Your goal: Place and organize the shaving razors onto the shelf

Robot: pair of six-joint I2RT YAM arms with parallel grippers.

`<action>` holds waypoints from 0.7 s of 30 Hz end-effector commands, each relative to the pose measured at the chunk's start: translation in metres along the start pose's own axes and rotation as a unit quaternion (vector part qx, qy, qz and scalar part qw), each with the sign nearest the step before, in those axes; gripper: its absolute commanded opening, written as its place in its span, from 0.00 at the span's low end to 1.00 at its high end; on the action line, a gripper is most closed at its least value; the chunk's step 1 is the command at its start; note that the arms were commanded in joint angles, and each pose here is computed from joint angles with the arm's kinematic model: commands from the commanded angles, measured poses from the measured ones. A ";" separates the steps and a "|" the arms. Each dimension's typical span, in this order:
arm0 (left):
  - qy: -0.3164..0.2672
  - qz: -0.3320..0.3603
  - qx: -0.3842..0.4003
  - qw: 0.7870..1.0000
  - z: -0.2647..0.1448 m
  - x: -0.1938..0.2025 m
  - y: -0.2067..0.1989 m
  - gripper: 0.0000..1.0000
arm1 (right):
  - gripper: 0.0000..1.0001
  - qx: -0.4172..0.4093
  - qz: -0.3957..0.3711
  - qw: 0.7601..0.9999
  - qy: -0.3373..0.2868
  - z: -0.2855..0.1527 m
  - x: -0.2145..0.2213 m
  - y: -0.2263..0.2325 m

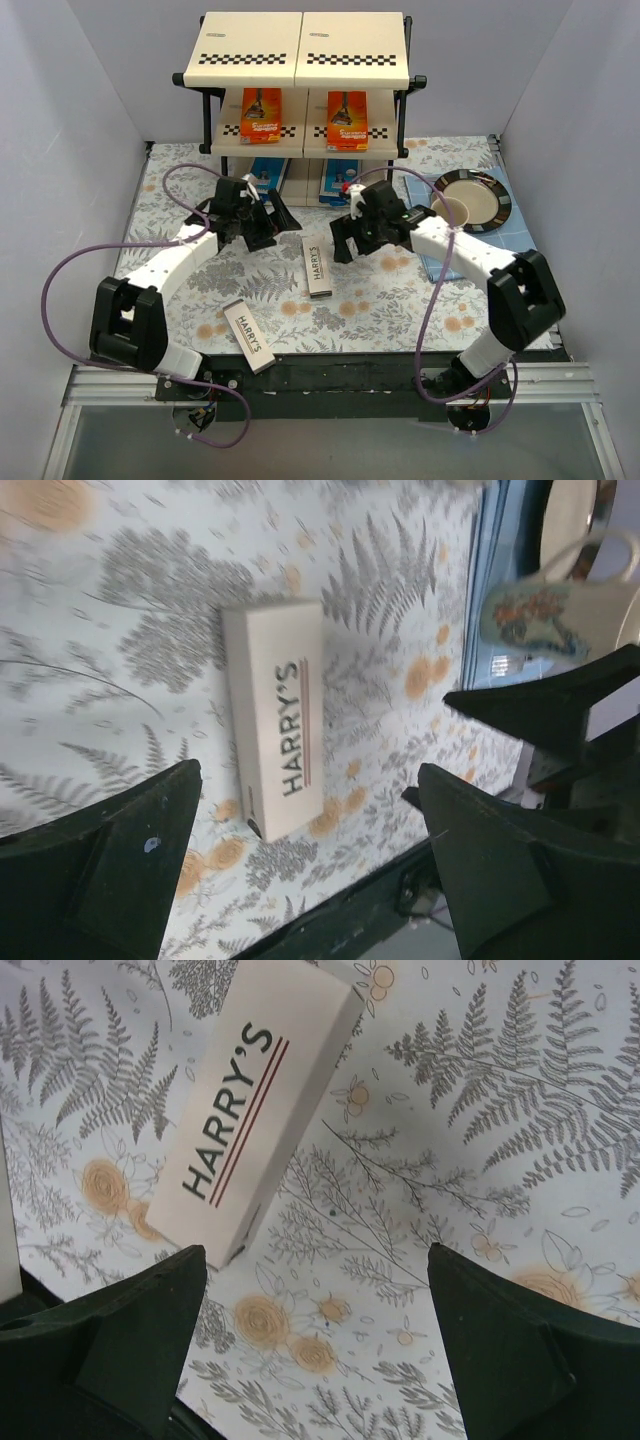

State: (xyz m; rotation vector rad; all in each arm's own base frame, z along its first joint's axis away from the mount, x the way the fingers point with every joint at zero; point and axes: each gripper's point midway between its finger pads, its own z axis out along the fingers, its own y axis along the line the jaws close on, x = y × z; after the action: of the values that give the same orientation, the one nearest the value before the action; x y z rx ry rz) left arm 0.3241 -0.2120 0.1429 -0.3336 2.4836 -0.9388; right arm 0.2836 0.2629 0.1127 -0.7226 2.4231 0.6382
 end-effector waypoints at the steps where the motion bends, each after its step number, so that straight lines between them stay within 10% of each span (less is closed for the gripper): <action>1: -0.052 -0.013 -0.048 0.997 -0.023 -0.032 0.033 0.89 | 0.99 0.090 0.050 0.995 0.004 0.028 -0.021 -0.002; 21: -0.077 -0.081 -0.077 0.991 -0.036 -0.021 0.091 0.88 | 0.95 0.104 0.066 0.989 0.082 0.105 0.000 0.038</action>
State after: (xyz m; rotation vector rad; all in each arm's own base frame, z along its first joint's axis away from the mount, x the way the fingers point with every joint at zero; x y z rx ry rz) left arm 0.3289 -0.1138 0.1133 -0.6443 2.4203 -0.7215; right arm 0.3013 0.3453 0.0489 -0.5395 2.6357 0.4015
